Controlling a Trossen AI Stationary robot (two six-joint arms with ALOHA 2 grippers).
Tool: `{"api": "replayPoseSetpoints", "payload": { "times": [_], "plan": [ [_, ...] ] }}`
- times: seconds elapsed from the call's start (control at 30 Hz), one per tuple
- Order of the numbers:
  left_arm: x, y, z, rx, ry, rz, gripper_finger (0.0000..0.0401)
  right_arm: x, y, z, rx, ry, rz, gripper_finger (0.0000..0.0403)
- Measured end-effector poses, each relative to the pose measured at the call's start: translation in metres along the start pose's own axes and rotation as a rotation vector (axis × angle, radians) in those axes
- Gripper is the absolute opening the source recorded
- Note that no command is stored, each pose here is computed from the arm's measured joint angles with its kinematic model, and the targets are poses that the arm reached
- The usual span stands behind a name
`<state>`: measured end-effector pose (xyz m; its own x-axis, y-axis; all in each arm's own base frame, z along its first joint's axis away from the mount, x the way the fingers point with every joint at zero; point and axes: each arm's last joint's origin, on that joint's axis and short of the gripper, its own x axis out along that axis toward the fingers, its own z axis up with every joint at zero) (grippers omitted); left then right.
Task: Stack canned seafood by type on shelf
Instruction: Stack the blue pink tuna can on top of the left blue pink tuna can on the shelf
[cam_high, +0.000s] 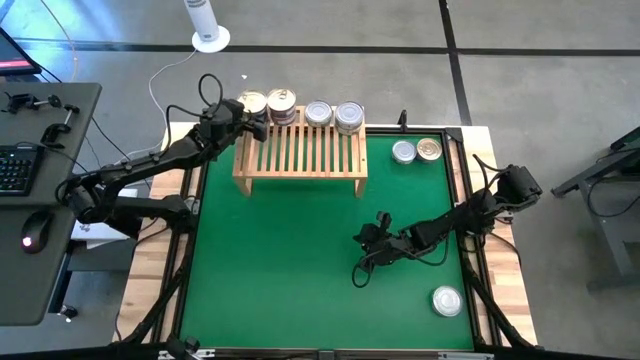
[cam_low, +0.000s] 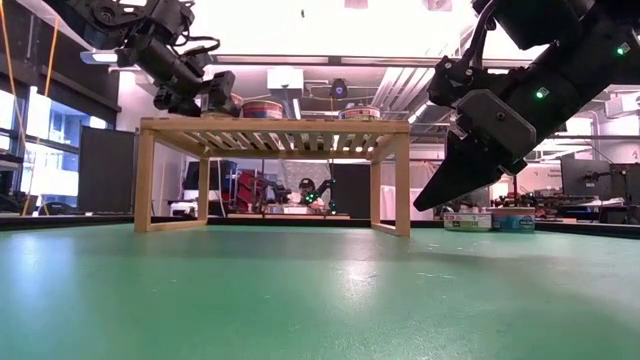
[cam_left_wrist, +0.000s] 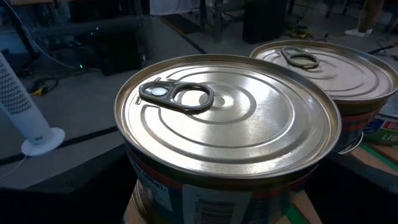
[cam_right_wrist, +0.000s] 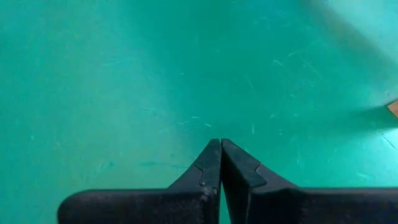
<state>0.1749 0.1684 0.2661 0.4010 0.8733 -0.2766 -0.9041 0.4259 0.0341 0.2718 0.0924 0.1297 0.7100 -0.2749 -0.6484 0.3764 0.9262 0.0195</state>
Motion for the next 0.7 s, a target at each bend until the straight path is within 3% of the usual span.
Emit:
{"api": "replayPoseSetpoints", "payload": {
  "times": [0.7],
  "plan": [
    [-0.0001,0.0000,0.0001,0.030,0.001,0.001,0.0390,0.0000,0.0001,-0.0001,0.000,0.000,0.000,0.0000]
  ]
}}
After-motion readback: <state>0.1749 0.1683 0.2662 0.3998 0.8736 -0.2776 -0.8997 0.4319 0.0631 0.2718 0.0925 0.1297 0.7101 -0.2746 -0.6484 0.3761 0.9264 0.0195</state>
